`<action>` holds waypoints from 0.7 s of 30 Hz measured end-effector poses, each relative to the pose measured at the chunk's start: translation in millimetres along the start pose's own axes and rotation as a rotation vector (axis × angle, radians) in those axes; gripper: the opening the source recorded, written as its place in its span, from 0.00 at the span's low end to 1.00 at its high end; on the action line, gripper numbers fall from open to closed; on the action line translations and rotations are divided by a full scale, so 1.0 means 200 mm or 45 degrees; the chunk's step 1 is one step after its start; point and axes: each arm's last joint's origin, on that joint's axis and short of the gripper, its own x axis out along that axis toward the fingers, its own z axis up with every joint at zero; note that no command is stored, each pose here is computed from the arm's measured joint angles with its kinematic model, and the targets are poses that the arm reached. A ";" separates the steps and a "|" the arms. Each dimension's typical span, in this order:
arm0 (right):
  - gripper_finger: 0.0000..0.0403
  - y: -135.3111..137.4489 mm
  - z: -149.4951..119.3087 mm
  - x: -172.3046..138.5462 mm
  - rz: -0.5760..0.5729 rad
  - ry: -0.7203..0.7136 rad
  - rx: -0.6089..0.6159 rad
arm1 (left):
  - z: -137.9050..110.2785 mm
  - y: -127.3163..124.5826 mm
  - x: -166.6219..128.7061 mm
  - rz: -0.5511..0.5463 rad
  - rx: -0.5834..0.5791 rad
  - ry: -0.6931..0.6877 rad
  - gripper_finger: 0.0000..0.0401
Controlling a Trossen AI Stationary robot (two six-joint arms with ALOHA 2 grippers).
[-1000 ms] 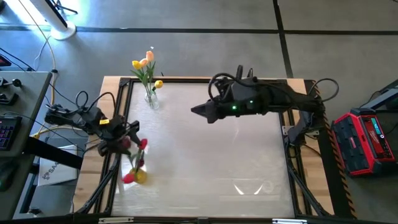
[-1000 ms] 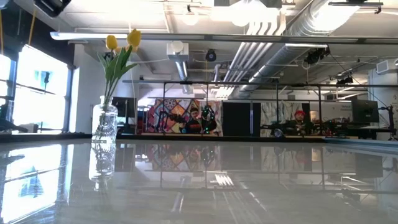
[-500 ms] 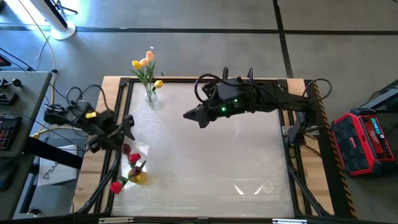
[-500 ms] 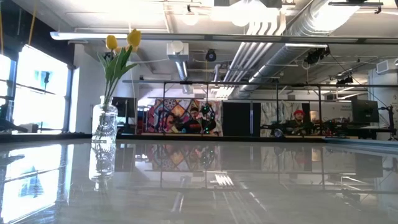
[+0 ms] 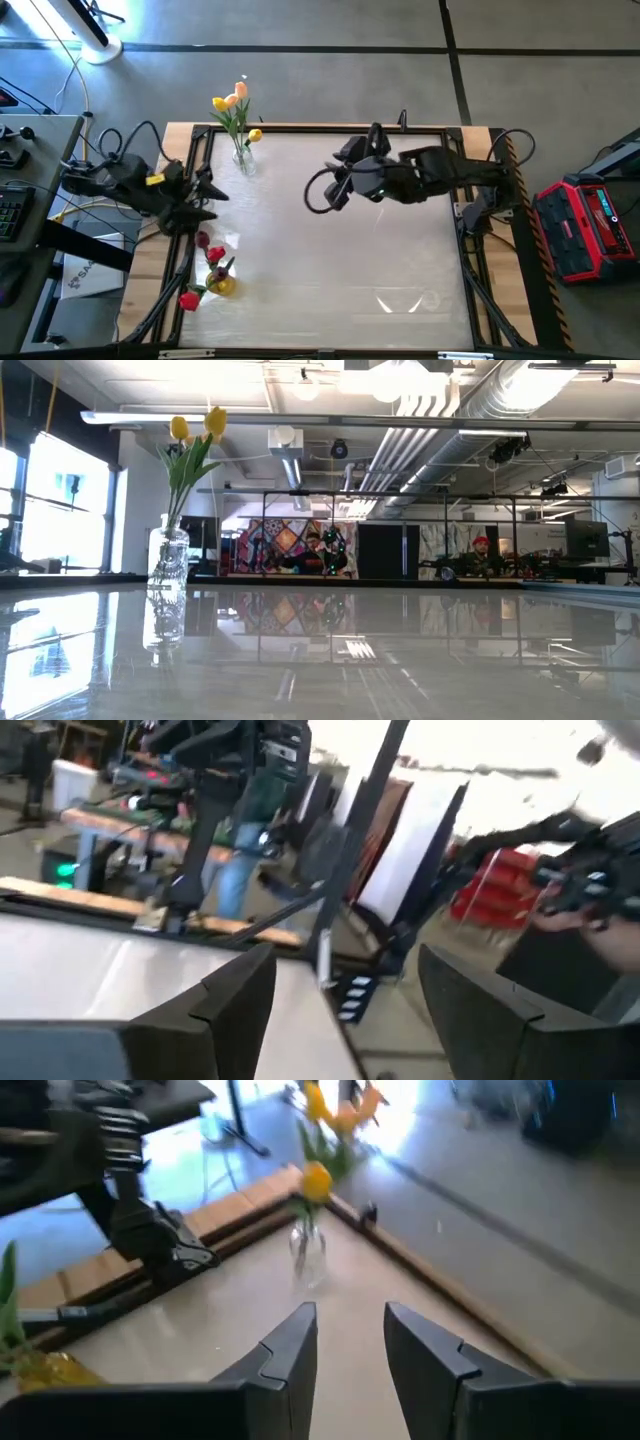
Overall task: Sort flowers into vase by color
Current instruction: Return to Home Position
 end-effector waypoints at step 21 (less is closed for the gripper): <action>0.04 -0.20 -0.05 -0.21 -0.058 0.057 -0.138 | 0.23 0.09 0.11 0.430 0.140 0.015 0.07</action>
